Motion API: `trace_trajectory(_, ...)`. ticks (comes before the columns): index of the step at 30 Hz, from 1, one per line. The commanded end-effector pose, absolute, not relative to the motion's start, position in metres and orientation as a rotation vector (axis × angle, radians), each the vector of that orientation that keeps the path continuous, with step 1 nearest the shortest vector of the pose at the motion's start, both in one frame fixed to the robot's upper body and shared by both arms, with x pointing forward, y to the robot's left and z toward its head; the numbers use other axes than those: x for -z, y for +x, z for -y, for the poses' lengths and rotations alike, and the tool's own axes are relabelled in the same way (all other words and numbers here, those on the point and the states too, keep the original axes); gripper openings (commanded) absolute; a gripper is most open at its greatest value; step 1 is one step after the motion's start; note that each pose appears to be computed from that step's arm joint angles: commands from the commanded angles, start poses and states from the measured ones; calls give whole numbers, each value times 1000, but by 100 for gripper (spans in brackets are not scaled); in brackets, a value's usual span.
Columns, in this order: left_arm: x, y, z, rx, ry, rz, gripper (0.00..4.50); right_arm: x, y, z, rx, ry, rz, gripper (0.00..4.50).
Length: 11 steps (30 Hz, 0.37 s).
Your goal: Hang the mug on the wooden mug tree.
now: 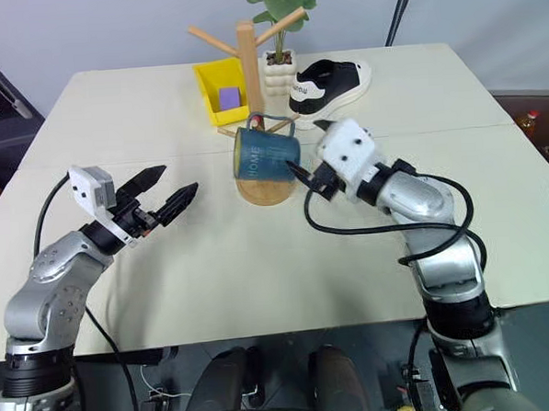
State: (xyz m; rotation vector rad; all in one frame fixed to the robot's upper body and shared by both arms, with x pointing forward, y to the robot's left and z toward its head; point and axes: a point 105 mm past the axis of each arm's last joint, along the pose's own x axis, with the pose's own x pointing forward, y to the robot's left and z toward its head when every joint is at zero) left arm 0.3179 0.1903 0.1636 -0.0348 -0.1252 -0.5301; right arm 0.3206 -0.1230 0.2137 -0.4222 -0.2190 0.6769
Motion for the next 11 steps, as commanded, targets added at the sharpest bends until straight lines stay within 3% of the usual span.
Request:
trace_trajectory(1,-140,323,-221,333,27,96,450,-183,325,149,-626,-208,156,393)
trace_trajectory(5,-117,321,-239,219,25,49,450,-152,334,170,-510,-111,104,393)
trace_trajectory(11,-111,316,-241,203,22,41,450,-133,338,176,-477,-70,85,393)
